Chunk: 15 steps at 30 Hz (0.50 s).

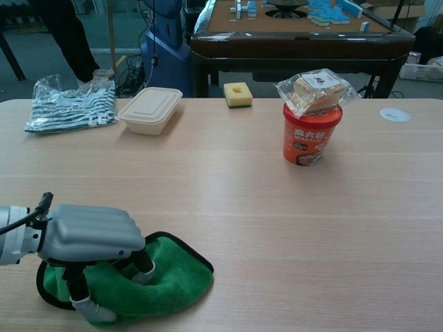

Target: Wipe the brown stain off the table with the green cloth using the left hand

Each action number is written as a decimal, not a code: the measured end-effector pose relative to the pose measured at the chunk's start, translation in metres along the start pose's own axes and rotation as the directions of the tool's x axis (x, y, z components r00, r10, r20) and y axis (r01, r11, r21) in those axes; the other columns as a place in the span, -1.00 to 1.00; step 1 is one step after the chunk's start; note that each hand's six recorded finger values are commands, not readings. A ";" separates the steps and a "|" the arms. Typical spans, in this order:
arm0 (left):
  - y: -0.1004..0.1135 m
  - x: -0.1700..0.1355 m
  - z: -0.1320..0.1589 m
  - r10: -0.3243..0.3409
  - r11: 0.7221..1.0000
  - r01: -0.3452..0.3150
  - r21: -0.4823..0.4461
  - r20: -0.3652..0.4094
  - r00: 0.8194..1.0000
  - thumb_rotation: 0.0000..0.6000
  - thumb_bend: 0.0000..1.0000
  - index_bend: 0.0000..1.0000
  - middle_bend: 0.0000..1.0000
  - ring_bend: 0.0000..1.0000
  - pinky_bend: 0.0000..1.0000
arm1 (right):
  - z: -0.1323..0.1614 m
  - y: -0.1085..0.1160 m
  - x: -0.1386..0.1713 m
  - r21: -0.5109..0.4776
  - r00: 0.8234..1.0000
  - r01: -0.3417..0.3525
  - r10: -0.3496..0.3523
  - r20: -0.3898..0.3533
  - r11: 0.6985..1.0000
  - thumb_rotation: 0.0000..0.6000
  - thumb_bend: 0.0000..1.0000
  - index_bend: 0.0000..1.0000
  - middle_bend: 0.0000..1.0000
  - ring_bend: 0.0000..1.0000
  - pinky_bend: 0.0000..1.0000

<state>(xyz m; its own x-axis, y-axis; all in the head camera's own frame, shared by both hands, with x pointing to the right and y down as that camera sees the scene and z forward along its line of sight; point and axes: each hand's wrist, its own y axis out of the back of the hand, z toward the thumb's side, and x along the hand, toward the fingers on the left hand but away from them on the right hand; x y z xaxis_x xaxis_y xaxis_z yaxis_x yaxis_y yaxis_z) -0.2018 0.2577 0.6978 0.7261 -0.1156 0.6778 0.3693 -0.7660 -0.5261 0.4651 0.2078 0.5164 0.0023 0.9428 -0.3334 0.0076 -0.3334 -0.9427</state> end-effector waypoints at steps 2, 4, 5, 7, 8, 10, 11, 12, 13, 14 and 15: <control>0.006 -0.005 -0.001 0.007 1.000 -0.007 -0.009 -0.004 1.000 1.00 -0.50 0.13 0.18 0.19 0.75 | 0.000 0.000 0.000 0.000 1.000 0.005 -0.005 0.000 1.000 1.00 -0.30 -0.64 -0.51 -0.59 -0.52; 0.019 -0.010 -0.008 0.033 0.999 -0.034 -0.015 -0.029 0.999 1.00 -0.50 0.13 0.18 0.19 0.75 | 0.000 0.001 -0.001 -0.003 1.000 0.010 -0.010 -0.002 1.000 1.00 -0.30 -0.64 -0.51 -0.59 -0.52; 0.025 -0.012 -0.013 0.050 0.999 -0.051 -0.019 -0.043 0.998 1.00 -0.50 0.13 0.18 0.19 0.75 | 0.000 0.001 -0.001 -0.004 1.000 0.011 -0.011 -0.003 1.000 1.00 -0.30 -0.64 -0.51 -0.59 -0.52; 0.040 -0.017 -0.023 0.099 0.994 -0.102 -0.035 -0.080 0.992 1.00 -0.50 0.13 0.18 0.19 0.75 | 0.001 0.000 0.000 -0.006 1.000 0.011 -0.011 -0.007 1.000 1.00 -0.30 -0.64 -0.51 -0.59 -0.52; 0.046 -0.019 -0.028 0.121 0.991 -0.126 -0.043 -0.096 0.988 1.00 -0.50 0.14 0.18 0.19 0.75 | 0.001 0.000 0.000 -0.006 1.000 0.010 -0.010 -0.008 1.000 1.00 -0.30 -0.64 -0.51 -0.59 -0.52; 0.060 -0.026 -0.040 0.175 0.982 -0.183 -0.052 -0.138 0.975 1.00 -0.50 0.14 0.18 0.19 0.75 | 0.001 0.000 0.000 -0.007 1.000 0.010 -0.010 -0.010 1.000 1.00 -0.30 -0.64 -0.51 -0.59 -0.52; 0.067 -0.030 -0.046 0.197 0.977 -0.208 -0.053 -0.158 0.967 1.00 -0.50 0.14 0.18 0.19 0.75 | 0.002 0.000 -0.001 -0.008 1.000 0.010 -0.010 -0.012 1.000 1.00 -0.30 -0.64 -0.51 -0.59 -0.52; 0.074 -0.034 -0.054 0.226 0.969 -0.240 -0.054 -0.185 0.956 1.00 -0.50 0.14 0.18 0.19 0.75 | 0.002 0.000 -0.001 -0.008 1.000 0.010 -0.010 -0.015 1.000 1.00 -0.30 -0.64 -0.51 -0.59 -0.52; 0.080 -0.038 -0.060 0.246 0.964 -0.262 -0.053 -0.206 0.947 1.00 -0.50 0.14 0.18 0.19 0.75 | 0.003 0.000 -0.001 -0.008 1.000 0.010 -0.010 -0.017 1.000 1.00 -0.30 -0.64 -0.51 -0.59 -0.52; 0.084 -0.041 -0.066 0.264 0.958 -0.282 -0.053 -0.225 0.938 1.00 -0.50 0.14 0.18 0.19 0.75 | 0.003 0.000 -0.001 -0.009 1.000 0.010 -0.010 -0.020 1.000 1.00 -0.30 -0.64 -0.51 -0.59 -0.52; 0.090 -0.044 -0.074 0.286 0.950 -0.307 -0.052 -0.250 0.925 1.00 -0.50 0.14 0.18 0.18 0.75 | 0.004 -0.001 -0.002 -0.009 1.000 0.009 -0.009 -0.023 1.000 1.00 -0.30 -0.64 -0.51 -0.59 -0.52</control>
<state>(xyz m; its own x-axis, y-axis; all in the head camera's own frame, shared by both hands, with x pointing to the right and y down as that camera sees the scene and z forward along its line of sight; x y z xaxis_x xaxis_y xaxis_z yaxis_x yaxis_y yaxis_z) -0.2436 0.1473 0.6584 0.6326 -0.4835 0.6051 0.0979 -0.7250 -0.6817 0.4611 0.2065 0.5175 0.0253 0.9456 -0.3242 0.0168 -0.3247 -0.9457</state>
